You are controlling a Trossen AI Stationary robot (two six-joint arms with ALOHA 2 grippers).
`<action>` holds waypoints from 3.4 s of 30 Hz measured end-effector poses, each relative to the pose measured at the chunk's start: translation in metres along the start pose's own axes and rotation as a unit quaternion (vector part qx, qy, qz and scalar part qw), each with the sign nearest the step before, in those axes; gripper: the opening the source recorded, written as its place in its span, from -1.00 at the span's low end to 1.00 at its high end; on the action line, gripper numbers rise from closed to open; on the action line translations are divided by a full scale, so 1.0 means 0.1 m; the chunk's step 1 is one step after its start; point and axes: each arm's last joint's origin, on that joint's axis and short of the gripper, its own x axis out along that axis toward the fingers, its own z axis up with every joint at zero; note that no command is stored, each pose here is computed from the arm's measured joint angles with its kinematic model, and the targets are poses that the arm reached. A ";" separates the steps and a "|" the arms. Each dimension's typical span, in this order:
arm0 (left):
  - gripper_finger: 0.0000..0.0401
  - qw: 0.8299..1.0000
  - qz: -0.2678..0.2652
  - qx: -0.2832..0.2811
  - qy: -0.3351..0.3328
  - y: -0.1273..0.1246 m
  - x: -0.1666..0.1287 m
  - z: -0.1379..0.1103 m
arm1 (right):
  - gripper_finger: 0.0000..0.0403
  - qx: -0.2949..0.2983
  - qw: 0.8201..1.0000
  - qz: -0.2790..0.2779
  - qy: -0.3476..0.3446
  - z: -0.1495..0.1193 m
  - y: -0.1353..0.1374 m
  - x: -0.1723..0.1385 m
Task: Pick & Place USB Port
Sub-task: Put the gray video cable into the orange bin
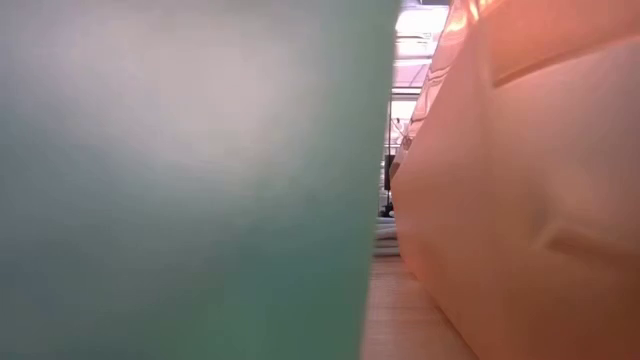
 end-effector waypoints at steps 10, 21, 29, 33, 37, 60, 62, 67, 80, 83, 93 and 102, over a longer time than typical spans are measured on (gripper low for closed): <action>-0.37 0.985 -0.082 -0.101 0.109 0.09 0.18 -0.04 | -0.86 -0.012 0.982 0.148 0.119 -0.21 -0.06 0.11; -0.37 0.941 -0.046 -0.277 0.189 0.34 0.54 -0.09 | -0.86 -0.025 0.981 0.126 0.143 -0.26 -0.05 0.06; -0.37 0.889 -0.185 -0.368 0.200 0.40 0.76 0.14 | -0.86 -0.049 0.984 0.123 0.120 -0.17 0.07 -0.12; -0.37 0.881 -0.203 -0.373 0.211 0.43 0.79 0.16 | -0.86 -0.059 0.986 0.114 0.104 -0.10 0.12 -0.21; -0.37 0.874 -0.196 -0.381 0.229 0.46 0.81 0.14 | -0.86 -0.063 0.987 0.114 0.099 -0.07 0.15 -0.25; -0.36 0.867 -0.226 -0.379 0.230 0.37 1.12 0.03 | -0.86 -0.067 0.988 0.110 0.082 -0.03 0.15 -0.24; -0.36 0.864 -0.251 -0.380 0.212 0.35 1.14 0.07 | -0.86 -0.065 0.989 0.109 0.080 -0.03 0.15 -0.24; -0.36 0.859 -0.278 -0.379 0.203 0.33 1.13 0.11 | -0.86 -0.057 0.990 0.106 0.079 -0.02 0.15 -0.24; -0.36 0.857 -0.278 -0.381 0.207 0.29 1.09 0.10 | -0.87 -0.051 0.990 0.100 0.086 -0.04 0.10 -0.17; -0.35 0.857 -0.279 -0.379 0.209 0.28 1.09 0.10 | -0.87 -0.051 0.990 0.100 0.086 -0.05 0.10 -0.17; -0.13 0.861 -0.230 -0.384 0.243 0.32 1.12 0.00 | -0.87 -0.044 0.990 0.087 0.098 -0.08 0.05 -0.11; -0.06 0.868 -0.214 -0.383 0.232 0.37 1.16 0.00 | -0.87 -0.029 0.990 0.088 0.105 -0.12 0.02 0.01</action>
